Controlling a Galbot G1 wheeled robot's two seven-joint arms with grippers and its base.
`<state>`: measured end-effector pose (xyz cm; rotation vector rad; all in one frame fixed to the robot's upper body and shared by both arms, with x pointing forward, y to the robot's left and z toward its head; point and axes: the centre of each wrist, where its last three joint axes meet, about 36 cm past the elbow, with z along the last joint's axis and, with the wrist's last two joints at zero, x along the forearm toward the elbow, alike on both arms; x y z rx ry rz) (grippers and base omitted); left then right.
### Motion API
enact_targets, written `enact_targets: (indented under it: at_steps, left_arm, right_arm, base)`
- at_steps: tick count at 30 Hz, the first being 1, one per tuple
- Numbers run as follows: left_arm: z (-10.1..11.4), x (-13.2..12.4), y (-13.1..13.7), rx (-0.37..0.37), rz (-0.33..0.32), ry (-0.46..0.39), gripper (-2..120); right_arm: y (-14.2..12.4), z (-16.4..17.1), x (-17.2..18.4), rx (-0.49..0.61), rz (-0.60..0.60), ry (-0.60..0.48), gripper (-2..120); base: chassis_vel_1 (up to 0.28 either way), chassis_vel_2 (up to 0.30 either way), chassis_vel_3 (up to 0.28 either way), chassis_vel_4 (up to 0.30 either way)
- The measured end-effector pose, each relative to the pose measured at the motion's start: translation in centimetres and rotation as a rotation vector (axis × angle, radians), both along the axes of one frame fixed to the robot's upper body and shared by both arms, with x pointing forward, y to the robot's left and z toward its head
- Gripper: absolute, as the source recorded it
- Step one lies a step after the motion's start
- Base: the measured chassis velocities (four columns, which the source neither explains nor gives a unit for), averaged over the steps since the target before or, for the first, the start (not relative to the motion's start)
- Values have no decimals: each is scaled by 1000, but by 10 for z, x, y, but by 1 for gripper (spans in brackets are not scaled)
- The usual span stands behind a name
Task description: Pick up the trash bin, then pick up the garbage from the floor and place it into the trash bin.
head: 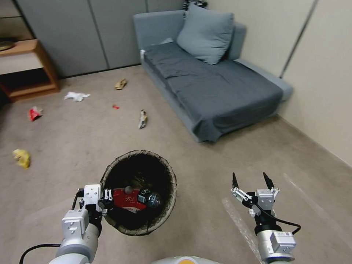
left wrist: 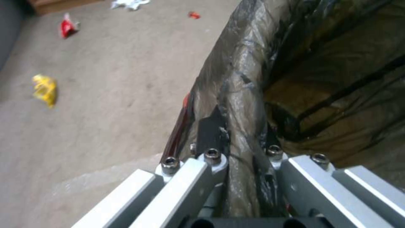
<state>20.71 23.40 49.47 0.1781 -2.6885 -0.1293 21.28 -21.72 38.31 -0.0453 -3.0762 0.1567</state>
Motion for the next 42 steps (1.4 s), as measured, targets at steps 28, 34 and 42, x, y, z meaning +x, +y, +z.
enact_targets:
  at_steps: [28,34,42]
  left_arm:
    - [-6,3,2,9,2,-19,1]
    - [-6,3,2,13,1,-19,1]
    - [-6,3,2,14,0,-18,1]
  right_arm:
    - [-1,-3,4,-1,-20,15,100]
    - [-1,-3,4,-3,-32,30,100]
    - [-1,-3,4,-5,-38,34,100]
  base:
    - [79,80,83,80]
    - [0,0,0,0]
    - [-26,22,23,-28]
